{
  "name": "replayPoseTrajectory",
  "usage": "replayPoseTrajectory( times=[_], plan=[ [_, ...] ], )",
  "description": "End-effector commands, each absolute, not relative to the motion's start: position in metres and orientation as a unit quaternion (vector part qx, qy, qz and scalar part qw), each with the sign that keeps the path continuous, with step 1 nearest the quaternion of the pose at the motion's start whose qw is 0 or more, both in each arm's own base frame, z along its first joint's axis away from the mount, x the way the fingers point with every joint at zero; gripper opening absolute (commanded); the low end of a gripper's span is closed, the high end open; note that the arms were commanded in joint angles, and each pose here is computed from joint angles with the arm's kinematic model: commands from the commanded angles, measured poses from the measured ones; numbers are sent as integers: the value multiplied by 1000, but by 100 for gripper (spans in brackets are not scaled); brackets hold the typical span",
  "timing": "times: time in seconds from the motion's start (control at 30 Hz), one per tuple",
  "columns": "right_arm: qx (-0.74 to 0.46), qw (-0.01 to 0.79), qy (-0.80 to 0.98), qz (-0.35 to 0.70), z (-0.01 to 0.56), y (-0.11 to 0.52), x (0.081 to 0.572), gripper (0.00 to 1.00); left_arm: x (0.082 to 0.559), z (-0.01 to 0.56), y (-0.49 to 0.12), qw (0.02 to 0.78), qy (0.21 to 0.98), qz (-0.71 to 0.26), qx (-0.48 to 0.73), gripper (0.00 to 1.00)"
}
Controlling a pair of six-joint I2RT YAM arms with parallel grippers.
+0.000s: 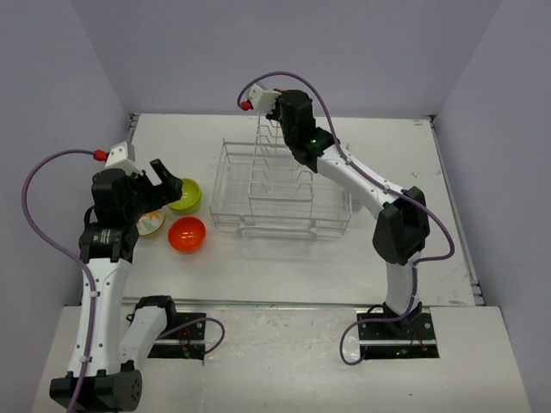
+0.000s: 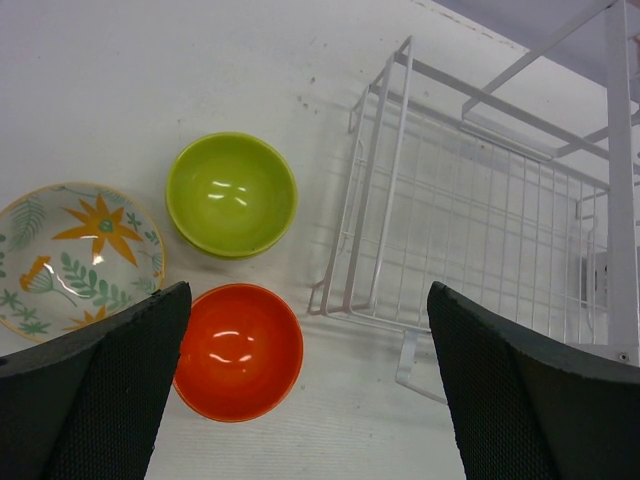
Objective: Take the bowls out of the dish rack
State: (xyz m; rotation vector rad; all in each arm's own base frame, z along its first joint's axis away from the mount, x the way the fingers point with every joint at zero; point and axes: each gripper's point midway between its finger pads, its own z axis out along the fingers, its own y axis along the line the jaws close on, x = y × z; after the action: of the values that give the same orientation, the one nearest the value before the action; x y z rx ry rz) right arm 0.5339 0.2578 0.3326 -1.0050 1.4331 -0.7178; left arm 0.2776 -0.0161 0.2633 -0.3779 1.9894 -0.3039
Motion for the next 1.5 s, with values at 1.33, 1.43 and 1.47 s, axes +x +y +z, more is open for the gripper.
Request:
replayPoseTrajectory(
  times=[1.33,1.43,1.47],
  plan=[
    [-116,495,836,206,396,232,319,0,321,438,-276,634,758,-113,104,61],
    [-124,492,833,222,395,236,315,0,324,431,-279,629,764,-103,105,36],
    [-124,493,831,226,396,237,313,0,324,427,-280,624,768,-98,108,29]
  ],
)
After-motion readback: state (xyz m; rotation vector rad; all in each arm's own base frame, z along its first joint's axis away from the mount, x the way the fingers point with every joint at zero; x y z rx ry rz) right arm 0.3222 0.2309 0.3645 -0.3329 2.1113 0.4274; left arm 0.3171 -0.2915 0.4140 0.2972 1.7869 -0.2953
